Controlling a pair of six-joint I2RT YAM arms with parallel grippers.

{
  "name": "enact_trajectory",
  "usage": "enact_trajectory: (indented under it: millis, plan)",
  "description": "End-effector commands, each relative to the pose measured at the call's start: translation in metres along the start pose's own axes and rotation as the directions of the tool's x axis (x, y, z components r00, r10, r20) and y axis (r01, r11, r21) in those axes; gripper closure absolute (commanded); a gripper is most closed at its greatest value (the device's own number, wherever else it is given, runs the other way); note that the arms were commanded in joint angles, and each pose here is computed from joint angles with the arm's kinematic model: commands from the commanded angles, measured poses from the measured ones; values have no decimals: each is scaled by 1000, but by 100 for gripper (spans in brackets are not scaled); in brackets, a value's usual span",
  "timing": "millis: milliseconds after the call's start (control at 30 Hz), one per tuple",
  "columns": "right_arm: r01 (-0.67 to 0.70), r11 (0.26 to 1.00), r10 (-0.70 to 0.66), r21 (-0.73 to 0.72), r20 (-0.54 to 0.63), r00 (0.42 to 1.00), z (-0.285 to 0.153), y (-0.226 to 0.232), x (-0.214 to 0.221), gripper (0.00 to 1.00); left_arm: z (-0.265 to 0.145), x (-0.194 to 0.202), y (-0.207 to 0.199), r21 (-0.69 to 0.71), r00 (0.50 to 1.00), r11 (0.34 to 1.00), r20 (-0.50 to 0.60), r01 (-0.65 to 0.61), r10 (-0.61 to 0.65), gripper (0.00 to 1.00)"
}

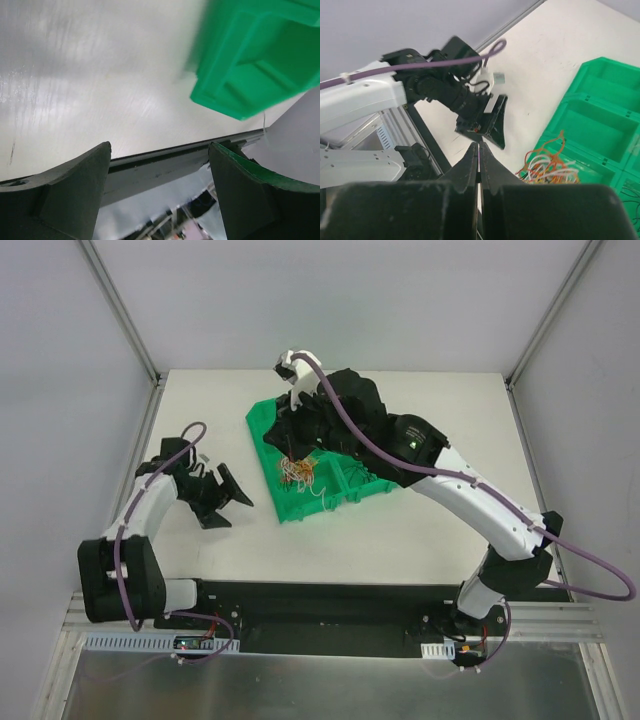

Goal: Untangle the cables

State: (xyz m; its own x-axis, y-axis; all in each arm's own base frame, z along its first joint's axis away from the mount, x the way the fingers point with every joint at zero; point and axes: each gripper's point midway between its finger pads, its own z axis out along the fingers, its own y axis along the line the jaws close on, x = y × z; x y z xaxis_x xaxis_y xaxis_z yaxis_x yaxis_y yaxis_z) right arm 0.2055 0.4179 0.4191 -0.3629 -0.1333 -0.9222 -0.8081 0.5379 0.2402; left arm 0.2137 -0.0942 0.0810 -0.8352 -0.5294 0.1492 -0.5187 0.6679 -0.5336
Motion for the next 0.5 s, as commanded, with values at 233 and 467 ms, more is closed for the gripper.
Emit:
enact_trajectory:
  millis: [233,467]
  plan:
    - [-60,994,53,-90,-76,996,6,20,17,100,-63,-19,-34,1,930,970,283,-243,233,23]
    - [-80,993,60,-87,-210,976,43,7,84,100,-50,-2,-44,114,950,952,165,-284,264,19]
